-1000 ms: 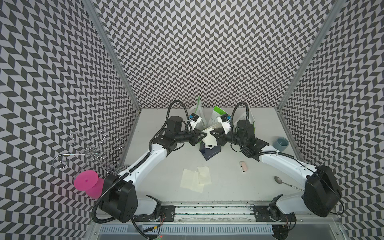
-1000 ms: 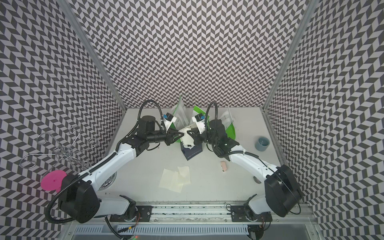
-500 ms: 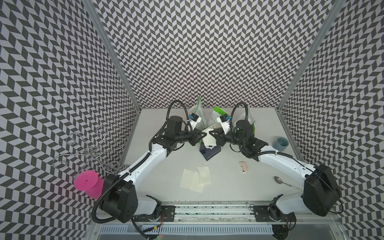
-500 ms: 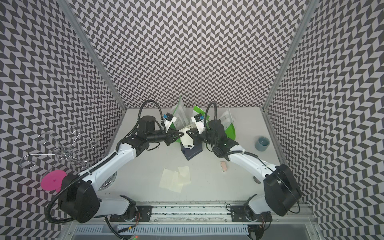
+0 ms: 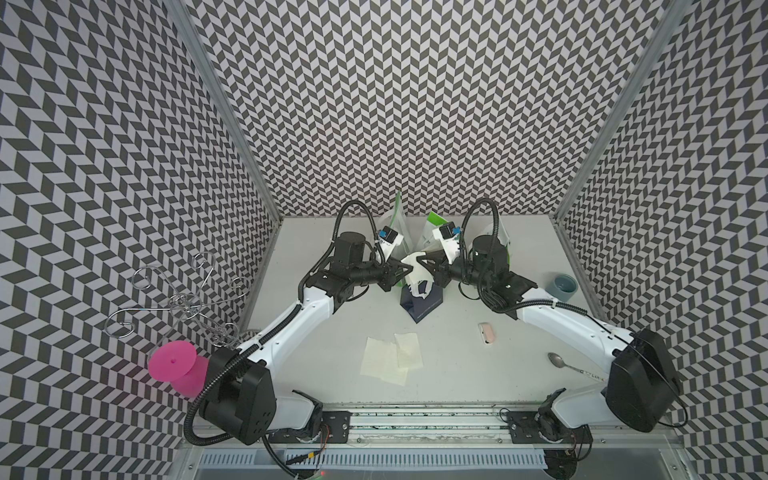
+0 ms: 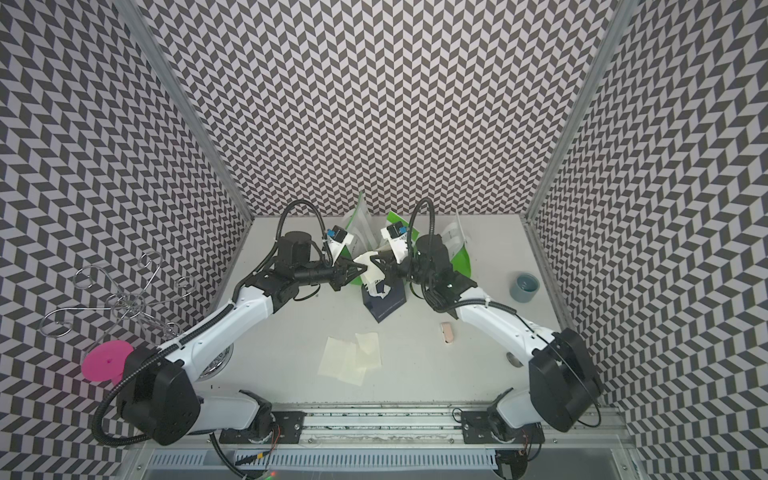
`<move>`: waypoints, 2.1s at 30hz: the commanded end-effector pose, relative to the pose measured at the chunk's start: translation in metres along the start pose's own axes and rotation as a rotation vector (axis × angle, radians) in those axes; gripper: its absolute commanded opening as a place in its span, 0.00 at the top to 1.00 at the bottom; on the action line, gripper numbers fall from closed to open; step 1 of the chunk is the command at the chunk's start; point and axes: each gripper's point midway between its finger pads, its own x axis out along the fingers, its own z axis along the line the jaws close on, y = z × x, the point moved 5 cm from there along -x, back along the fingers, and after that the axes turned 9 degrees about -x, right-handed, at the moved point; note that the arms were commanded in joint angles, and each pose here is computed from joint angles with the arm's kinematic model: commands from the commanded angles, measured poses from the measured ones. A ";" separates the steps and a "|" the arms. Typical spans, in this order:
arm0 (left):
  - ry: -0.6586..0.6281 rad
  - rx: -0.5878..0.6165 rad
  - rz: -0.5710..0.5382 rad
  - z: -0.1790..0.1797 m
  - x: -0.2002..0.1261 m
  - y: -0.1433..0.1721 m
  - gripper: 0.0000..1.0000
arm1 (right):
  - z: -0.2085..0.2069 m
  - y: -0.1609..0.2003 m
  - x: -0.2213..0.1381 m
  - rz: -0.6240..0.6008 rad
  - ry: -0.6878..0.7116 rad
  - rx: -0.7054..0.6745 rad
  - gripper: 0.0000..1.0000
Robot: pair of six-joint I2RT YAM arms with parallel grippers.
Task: Staple the receipts to the bags
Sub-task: Hold the receipt from the takeout bag, then pick up the stapler from the center of the board.
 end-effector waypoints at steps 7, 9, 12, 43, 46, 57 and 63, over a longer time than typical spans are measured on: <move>0.004 0.031 -0.020 -0.005 -0.001 -0.010 0.69 | 0.000 0.000 0.006 -0.011 0.000 -0.022 1.00; 0.006 0.032 -0.020 -0.005 -0.001 -0.010 0.70 | -0.001 0.004 0.007 -0.003 -0.002 -0.016 1.00; 0.005 0.031 -0.020 -0.004 -0.001 -0.010 0.73 | -0.001 0.005 0.007 -0.004 -0.001 -0.015 1.00; 0.000 0.031 -0.012 -0.003 0.001 -0.008 0.85 | -0.003 0.008 0.011 0.017 0.007 -0.023 1.00; -0.004 0.034 -0.014 -0.003 0.001 -0.009 0.90 | -0.004 0.010 0.012 0.020 0.011 -0.019 1.00; -0.139 0.028 -0.037 -0.002 -0.004 -0.014 1.00 | -0.010 0.007 -0.012 -0.010 0.143 0.076 0.33; -0.219 -0.003 -0.055 -0.007 -0.009 -0.012 1.00 | -0.006 0.021 -0.048 0.000 0.243 0.207 0.23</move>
